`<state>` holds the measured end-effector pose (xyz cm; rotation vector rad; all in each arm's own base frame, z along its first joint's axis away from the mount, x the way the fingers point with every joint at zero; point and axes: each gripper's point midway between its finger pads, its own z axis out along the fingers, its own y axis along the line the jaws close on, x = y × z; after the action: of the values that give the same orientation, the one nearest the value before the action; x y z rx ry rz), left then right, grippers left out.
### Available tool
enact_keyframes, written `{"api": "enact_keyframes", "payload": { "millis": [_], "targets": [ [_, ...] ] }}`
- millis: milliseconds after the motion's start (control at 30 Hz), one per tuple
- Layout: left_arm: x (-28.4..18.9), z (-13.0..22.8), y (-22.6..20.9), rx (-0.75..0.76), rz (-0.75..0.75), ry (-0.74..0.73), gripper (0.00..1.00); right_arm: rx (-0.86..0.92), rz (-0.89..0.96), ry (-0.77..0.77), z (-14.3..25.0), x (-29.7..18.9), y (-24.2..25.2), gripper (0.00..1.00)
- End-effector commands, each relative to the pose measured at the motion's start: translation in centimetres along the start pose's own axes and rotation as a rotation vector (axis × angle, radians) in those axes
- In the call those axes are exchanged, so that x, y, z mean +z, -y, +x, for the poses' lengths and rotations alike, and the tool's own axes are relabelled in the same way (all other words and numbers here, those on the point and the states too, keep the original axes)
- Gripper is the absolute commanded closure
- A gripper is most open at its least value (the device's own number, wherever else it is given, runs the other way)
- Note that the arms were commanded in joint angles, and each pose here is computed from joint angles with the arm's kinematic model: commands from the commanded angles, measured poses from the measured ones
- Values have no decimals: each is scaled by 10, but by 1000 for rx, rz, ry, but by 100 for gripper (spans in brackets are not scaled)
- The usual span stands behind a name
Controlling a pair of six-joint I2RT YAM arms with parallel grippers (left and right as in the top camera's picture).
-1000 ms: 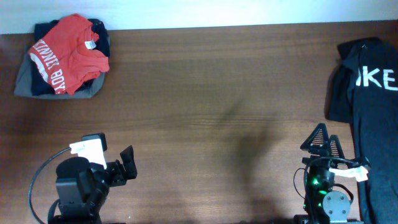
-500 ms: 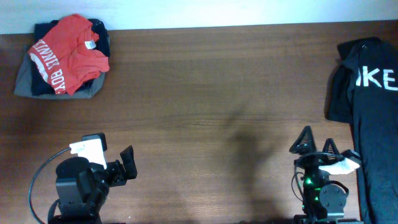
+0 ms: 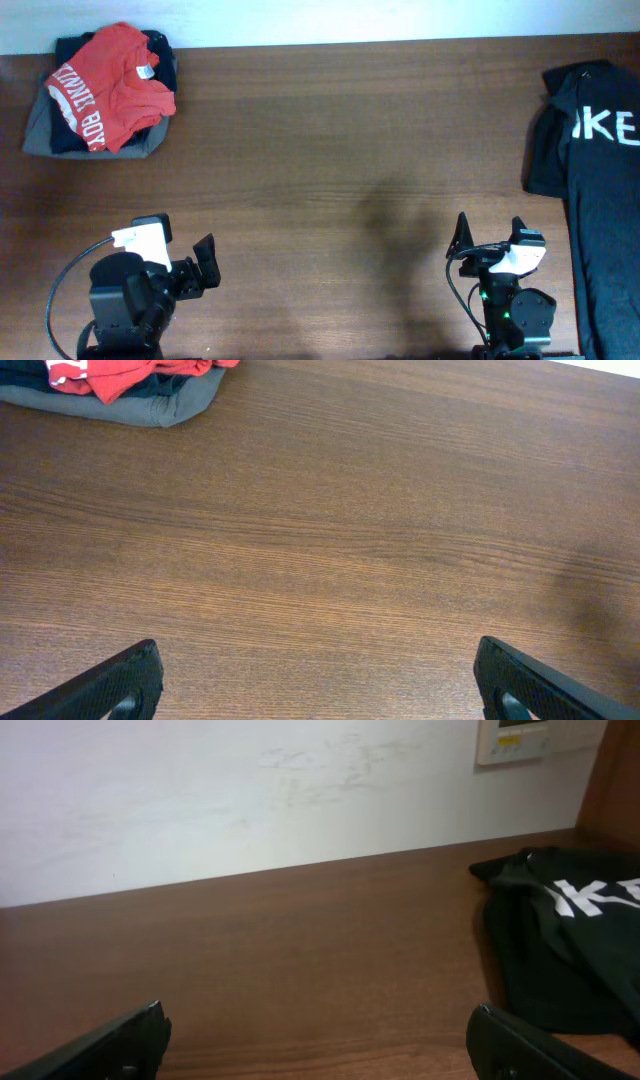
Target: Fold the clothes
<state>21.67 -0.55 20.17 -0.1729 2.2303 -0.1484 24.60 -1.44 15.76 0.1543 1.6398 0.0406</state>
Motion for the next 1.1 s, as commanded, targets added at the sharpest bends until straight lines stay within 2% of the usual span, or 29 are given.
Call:
{"api": "enact_keyframes", "payload": {
  "millis": [0, 1067],
  "targets": [
    [0, 1, -1, -7, -5, -2, 1, -38, -26, -6, 3, 0, -5, 1],
    [0, 1, -3, -3, -17, 0, 1, -38, -26, -5, 3, 0, -5, 1]
  ]
}}
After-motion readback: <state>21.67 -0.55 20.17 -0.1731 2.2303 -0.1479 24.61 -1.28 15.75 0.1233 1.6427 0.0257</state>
